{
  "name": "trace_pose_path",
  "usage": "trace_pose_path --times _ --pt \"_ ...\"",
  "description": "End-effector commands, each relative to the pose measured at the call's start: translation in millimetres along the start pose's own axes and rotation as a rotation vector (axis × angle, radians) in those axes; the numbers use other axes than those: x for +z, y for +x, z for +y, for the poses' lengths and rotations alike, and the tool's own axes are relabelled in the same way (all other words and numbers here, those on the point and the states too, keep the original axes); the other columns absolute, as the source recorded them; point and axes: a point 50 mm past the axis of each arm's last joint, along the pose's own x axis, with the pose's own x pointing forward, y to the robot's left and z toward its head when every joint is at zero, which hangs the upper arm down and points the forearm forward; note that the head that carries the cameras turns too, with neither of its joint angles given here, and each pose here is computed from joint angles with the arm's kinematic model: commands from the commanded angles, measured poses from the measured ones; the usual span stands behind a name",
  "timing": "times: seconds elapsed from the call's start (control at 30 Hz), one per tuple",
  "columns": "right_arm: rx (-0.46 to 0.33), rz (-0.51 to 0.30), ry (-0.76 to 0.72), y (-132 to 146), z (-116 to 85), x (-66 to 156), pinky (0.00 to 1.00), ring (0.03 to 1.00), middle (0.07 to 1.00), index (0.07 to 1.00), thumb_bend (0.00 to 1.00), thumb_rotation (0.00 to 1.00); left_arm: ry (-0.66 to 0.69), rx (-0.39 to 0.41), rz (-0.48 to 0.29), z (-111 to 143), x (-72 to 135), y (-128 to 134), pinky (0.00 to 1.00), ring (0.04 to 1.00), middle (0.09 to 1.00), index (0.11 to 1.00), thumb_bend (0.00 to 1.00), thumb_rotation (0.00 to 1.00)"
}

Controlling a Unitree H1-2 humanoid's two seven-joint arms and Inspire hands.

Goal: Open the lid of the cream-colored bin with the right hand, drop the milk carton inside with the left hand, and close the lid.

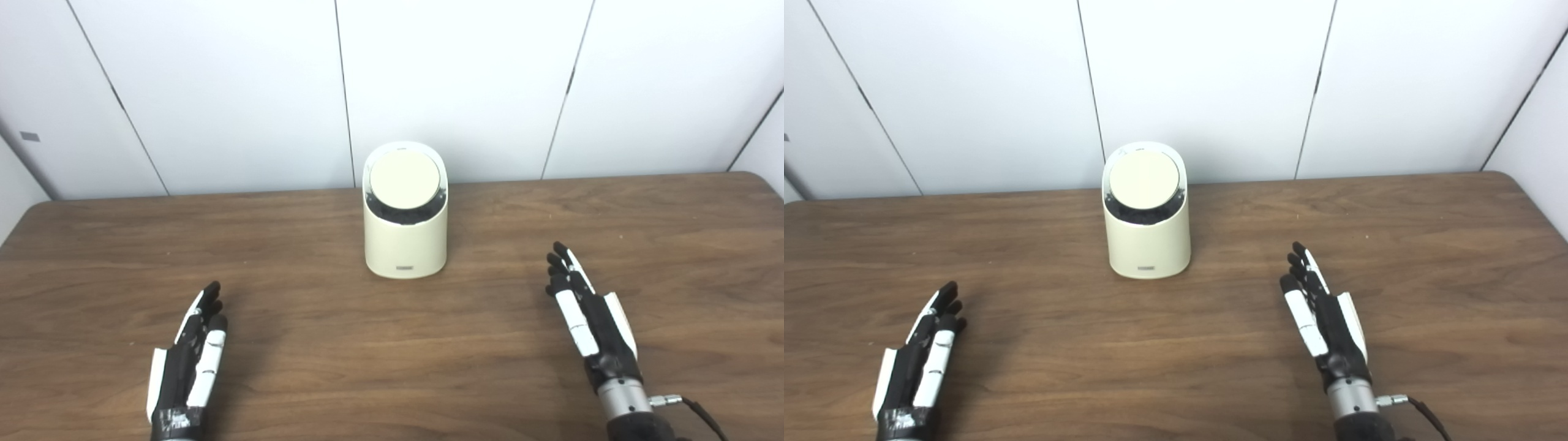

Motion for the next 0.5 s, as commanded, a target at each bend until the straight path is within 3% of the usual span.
trace_pose_path --times 0.0,0.47 --pt "-0.032 -0.069 0.004 6.1 -6.0 9.2 0.88 0.933 0.927 0.931 0.63 1.00 -0.002 0.012 -0.003 1.1 -5.5 -0.2 0.91 0.943 0.951 0.950 0.55 0.78" --pt "-0.049 -0.080 -0.004 15.0 -10.8 7.5 0.88 0.927 0.920 0.923 0.59 1.00 -0.032 0.025 0.005 1.1 -6.1 3.9 0.90 0.925 0.937 0.938 0.55 0.76"
